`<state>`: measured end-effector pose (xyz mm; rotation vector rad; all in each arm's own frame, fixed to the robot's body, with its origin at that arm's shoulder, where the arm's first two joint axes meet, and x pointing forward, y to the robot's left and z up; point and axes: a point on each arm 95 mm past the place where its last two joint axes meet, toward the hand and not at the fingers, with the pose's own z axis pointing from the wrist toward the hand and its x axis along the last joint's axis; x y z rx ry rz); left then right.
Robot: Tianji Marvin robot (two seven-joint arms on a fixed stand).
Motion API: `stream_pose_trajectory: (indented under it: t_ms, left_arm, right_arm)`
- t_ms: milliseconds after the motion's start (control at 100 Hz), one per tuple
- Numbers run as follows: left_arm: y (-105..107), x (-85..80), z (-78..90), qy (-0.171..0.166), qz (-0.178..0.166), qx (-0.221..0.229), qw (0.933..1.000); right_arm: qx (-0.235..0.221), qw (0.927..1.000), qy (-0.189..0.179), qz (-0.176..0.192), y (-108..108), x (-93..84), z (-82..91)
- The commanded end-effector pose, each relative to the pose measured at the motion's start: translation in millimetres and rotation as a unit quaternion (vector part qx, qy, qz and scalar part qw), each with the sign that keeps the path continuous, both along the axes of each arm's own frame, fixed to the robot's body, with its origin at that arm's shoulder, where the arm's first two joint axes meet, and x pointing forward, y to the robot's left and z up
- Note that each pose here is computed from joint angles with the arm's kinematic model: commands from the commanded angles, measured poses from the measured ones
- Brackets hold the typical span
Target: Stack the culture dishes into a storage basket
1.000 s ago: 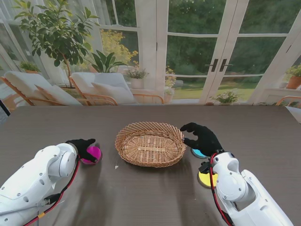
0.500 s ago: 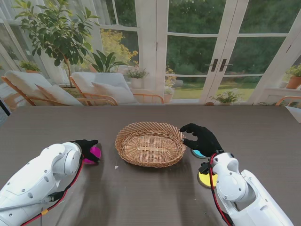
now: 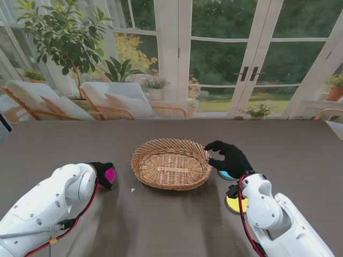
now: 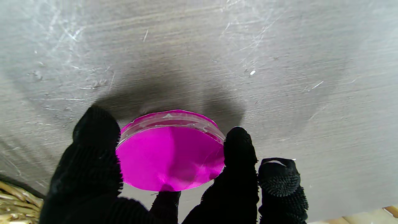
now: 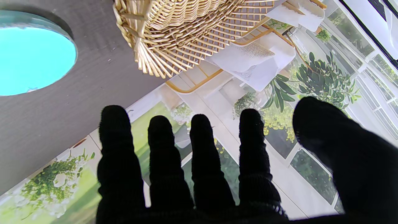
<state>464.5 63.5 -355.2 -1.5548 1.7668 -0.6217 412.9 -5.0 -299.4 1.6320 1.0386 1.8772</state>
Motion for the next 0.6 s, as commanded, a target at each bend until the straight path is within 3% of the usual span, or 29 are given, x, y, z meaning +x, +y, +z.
stream_pose_trajectory:
  t_ms: [0,320,590]
  left_arm:
    - [0,-2.1,-4.0,0.015,0.005,0.001,0.9999]
    - [-4,-4.9,-12.8,0.012,0.005,0.013,0.9998]
    - [-8,-8.3,-19.1,-0.025,0.002,0.012,0.9996]
  right_arm:
    - [-0.003,0.9999,0.007,0.007,3,-1.6,-2.6]
    - [-0.005,0.9999,0.008,0.009,3,-1.5,-3.4]
    - [-0.005,0.9999,0.009,0.010,4,-1.8,-4.1]
